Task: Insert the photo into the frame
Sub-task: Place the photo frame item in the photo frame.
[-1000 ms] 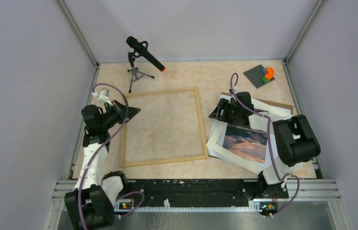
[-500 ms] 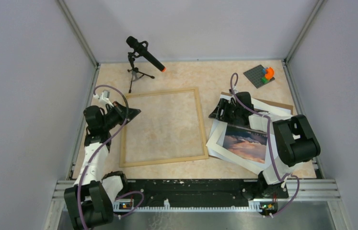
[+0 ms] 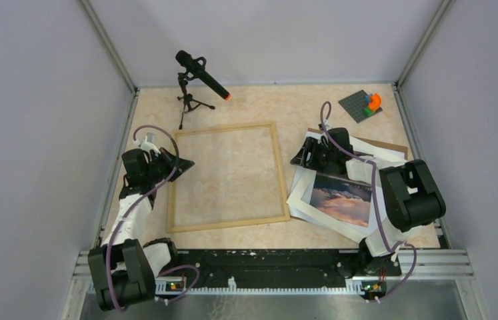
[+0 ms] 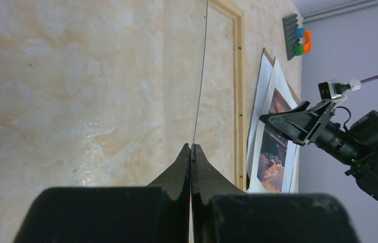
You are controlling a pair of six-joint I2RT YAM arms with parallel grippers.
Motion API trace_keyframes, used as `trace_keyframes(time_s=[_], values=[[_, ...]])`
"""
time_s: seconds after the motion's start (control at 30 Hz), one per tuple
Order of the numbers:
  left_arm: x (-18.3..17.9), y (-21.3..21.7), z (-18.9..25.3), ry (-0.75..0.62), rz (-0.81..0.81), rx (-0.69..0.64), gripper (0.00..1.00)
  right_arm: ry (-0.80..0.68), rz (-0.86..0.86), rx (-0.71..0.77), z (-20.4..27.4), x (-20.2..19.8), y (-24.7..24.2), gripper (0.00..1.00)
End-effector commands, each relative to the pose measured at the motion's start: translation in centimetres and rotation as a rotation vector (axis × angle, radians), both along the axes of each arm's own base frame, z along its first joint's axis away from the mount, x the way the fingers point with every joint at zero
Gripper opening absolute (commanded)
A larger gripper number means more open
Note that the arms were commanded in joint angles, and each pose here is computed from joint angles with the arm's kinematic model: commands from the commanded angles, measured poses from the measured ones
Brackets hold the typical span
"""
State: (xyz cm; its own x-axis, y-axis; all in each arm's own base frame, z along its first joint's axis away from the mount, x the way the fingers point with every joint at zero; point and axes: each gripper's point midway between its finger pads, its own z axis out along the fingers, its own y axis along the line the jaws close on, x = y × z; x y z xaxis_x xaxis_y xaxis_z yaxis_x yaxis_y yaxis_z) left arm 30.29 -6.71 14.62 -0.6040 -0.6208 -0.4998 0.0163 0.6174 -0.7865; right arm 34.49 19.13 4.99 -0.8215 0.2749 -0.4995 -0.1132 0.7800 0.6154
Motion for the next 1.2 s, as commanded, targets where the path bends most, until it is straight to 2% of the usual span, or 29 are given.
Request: trace_keyframes(time_s=[0.0, 0.1, 0.3, 0.53, 0.7, 1.17], values=[[-0.2, 0.4, -0.6, 0.046, 0.005, 0.039, 0.03, -0.046, 0.016, 0.026, 1.0, 0.4, 0.6, 0.61], [-0.3, 0.9, -1.2, 0.09, 0.027, 0.064, 0.06, -0.047, 0.017, 0.025, 1.1, 0.4, 0.6, 0.61], [-0.6, 2.1, -2.6, 0.199, 0.056, 0.131, 0.26, -0.047, 0.017, 0.027, 1.1, 0.4, 0.7, 0.61], [-0.8, 2.6, -4.2, 0.288, 0.049, 0.16, 0.38, -0.046, 0.019, 0.028, 1.1, 0.4, 0.7, 0.61], [-0.8, 3.3, -4.9, 0.339, 0.055, 0.197, 0.6, -0.043, 0.019, 0.027, 0.9, 0.4, 0.7, 0.61], [-1.0, 4.8, -5.8, 0.451, 0.083, 0.273, 0.8, -0.037, 0.03, 0.027, 0.6, 0.3, 1.2, 0.61]])
